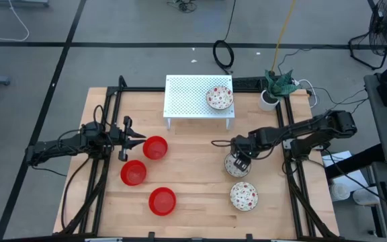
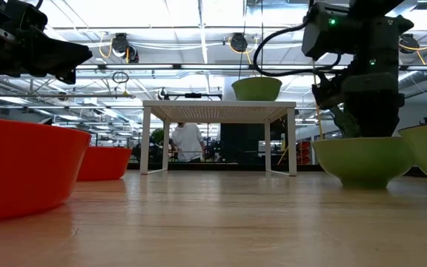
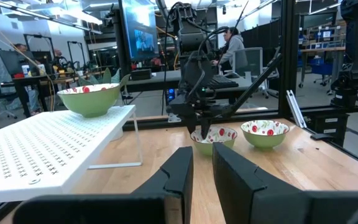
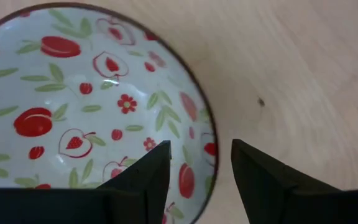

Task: Pick & Place Mini bowls
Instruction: Stack the top white patterned bowl on the white patterned bowl on the shelf

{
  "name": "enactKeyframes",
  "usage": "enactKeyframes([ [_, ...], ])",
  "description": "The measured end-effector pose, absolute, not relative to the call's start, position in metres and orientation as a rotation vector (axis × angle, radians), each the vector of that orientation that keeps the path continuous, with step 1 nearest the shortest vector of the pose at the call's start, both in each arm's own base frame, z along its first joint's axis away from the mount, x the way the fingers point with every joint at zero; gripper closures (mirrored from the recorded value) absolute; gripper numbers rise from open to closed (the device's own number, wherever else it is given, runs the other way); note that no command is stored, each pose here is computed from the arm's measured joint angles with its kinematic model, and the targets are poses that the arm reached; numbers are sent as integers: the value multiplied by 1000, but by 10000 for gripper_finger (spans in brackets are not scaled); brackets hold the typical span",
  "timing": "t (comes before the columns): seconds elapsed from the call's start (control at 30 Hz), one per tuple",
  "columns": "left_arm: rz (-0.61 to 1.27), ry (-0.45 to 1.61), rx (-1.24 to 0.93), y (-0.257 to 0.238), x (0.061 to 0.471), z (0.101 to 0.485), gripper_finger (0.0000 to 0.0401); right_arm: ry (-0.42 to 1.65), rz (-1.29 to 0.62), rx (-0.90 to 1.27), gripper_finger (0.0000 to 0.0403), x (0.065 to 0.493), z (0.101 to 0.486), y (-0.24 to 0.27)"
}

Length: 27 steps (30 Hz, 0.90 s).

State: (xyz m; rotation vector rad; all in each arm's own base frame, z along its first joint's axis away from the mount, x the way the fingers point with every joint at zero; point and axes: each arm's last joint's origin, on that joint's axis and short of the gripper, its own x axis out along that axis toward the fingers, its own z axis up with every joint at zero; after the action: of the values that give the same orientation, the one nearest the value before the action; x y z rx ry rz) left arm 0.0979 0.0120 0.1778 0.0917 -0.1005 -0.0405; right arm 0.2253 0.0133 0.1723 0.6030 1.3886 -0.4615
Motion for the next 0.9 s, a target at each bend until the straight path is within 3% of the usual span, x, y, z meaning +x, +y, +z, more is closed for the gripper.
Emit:
enactKeyframes([
  [0.47,-41,-100,92,12,98,178,336,1365,-437,687,248,234,186,5],
  [0.9,-41,-100,92,12,98,178,336,1388,-512,577,269,231,194,8],
])
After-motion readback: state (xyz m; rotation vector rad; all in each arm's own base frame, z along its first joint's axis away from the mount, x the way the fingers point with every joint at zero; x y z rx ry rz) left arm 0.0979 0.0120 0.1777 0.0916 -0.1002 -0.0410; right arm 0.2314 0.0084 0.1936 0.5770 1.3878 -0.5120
